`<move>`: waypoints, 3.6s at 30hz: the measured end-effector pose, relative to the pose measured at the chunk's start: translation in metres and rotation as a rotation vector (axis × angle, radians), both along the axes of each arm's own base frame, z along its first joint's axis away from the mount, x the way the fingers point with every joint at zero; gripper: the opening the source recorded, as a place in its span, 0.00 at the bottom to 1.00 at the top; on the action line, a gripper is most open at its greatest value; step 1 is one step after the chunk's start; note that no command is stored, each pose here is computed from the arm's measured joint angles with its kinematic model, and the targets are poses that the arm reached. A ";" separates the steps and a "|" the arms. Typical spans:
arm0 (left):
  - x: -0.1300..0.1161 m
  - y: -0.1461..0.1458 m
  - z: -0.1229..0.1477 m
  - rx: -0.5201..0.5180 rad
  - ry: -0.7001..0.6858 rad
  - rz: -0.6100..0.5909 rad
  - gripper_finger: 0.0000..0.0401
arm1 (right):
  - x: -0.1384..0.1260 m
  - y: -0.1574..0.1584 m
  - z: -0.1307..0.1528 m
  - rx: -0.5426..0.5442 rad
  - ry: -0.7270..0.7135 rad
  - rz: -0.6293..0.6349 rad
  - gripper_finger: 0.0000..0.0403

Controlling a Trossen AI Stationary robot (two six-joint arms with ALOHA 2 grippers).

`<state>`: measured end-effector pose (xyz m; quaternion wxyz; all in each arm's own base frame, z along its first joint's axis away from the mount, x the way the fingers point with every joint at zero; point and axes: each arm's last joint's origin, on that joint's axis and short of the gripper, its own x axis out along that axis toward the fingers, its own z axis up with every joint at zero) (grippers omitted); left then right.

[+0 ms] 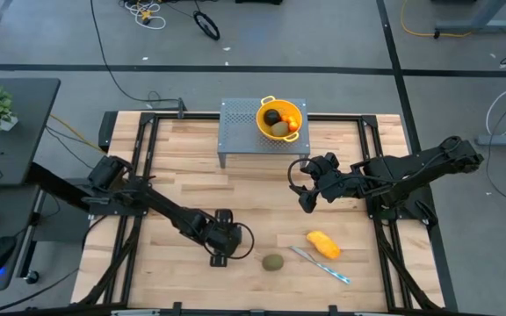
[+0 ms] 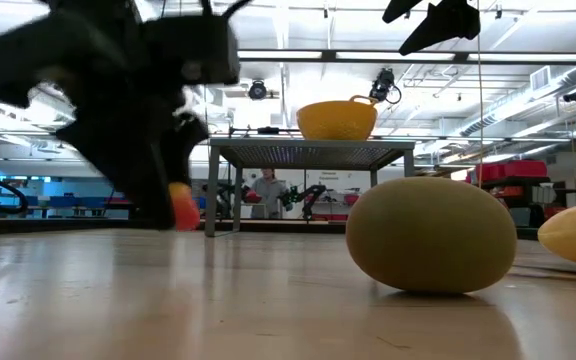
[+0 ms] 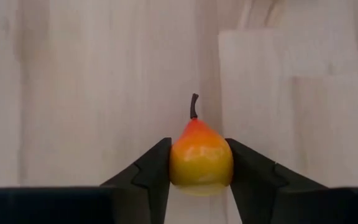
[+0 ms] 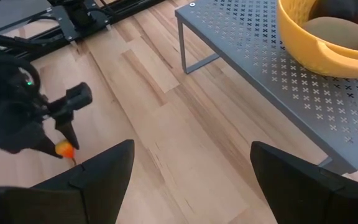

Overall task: Pick & Place Fruit
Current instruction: Put the peach into the yellow strainer bowl on the shelf

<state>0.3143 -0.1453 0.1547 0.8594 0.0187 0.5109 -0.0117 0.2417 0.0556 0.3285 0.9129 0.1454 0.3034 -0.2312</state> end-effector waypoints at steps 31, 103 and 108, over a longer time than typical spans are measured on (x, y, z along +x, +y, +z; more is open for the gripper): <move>-0.015 0.067 0.120 0.179 -0.238 0.111 0.37 | 0.001 0.000 0.001 -0.010 -0.007 0.012 0.82; 0.027 0.281 0.202 0.267 -0.808 0.202 0.37 | 0.001 -0.002 0.002 -0.030 -0.032 -0.046 0.82; 0.041 0.288 0.203 0.271 -0.811 0.206 0.37 | 0.001 -0.002 0.002 -0.027 -0.032 -0.045 0.82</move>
